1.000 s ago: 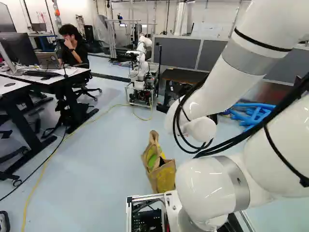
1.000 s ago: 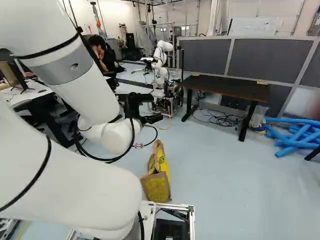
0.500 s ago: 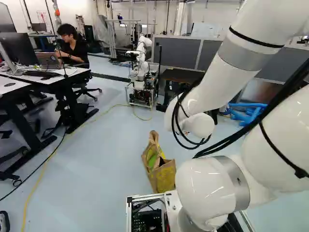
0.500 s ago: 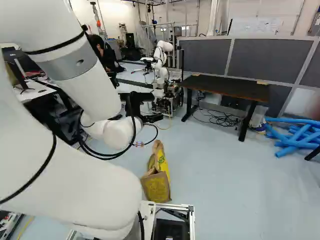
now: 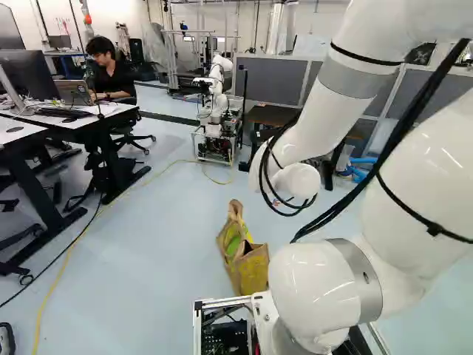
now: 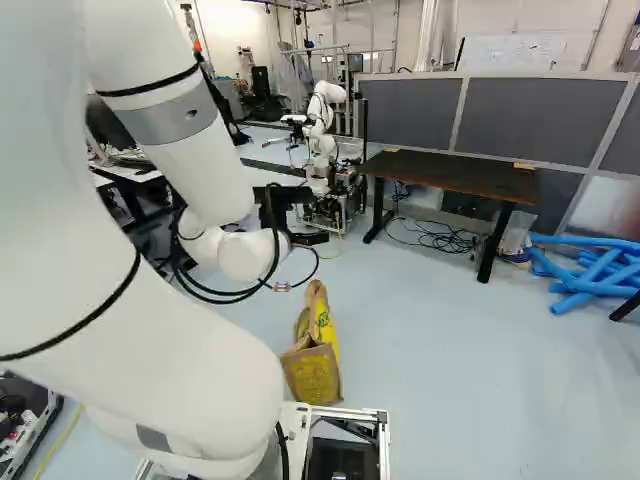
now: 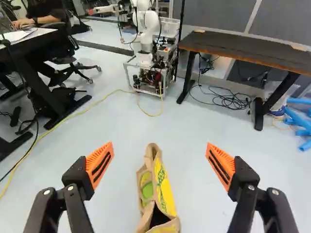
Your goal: Pick up the bag on the ground and place it on the table
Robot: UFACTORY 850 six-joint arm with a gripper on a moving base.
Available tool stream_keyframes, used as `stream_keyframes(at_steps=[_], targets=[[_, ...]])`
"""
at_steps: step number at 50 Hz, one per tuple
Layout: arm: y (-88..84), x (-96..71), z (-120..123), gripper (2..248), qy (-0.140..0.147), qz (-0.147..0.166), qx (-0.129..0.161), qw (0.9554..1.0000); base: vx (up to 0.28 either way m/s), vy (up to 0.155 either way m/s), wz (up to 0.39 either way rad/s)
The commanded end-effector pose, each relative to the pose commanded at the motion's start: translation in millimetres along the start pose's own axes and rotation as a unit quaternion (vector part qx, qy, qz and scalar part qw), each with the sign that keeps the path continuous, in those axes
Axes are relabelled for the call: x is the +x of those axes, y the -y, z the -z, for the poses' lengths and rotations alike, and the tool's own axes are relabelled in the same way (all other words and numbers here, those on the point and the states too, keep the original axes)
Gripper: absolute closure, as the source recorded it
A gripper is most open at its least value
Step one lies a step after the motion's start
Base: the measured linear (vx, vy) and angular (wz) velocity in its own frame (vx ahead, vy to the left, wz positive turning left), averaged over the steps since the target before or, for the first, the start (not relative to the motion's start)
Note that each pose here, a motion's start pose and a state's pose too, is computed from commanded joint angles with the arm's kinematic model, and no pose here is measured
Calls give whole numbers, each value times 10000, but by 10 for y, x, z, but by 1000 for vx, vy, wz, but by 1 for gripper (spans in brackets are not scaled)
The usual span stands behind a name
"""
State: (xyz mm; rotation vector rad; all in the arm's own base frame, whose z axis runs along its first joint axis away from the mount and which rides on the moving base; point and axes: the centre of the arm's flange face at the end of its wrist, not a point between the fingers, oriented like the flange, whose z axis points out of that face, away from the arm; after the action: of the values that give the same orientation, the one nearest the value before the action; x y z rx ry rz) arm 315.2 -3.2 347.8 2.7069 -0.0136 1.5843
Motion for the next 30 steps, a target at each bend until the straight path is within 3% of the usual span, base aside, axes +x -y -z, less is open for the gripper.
stream_keyframes(at_steps=[30], targets=[[-48, -133, -505, 3, 948, -39, -56, 9955, 0, 0, 0]])
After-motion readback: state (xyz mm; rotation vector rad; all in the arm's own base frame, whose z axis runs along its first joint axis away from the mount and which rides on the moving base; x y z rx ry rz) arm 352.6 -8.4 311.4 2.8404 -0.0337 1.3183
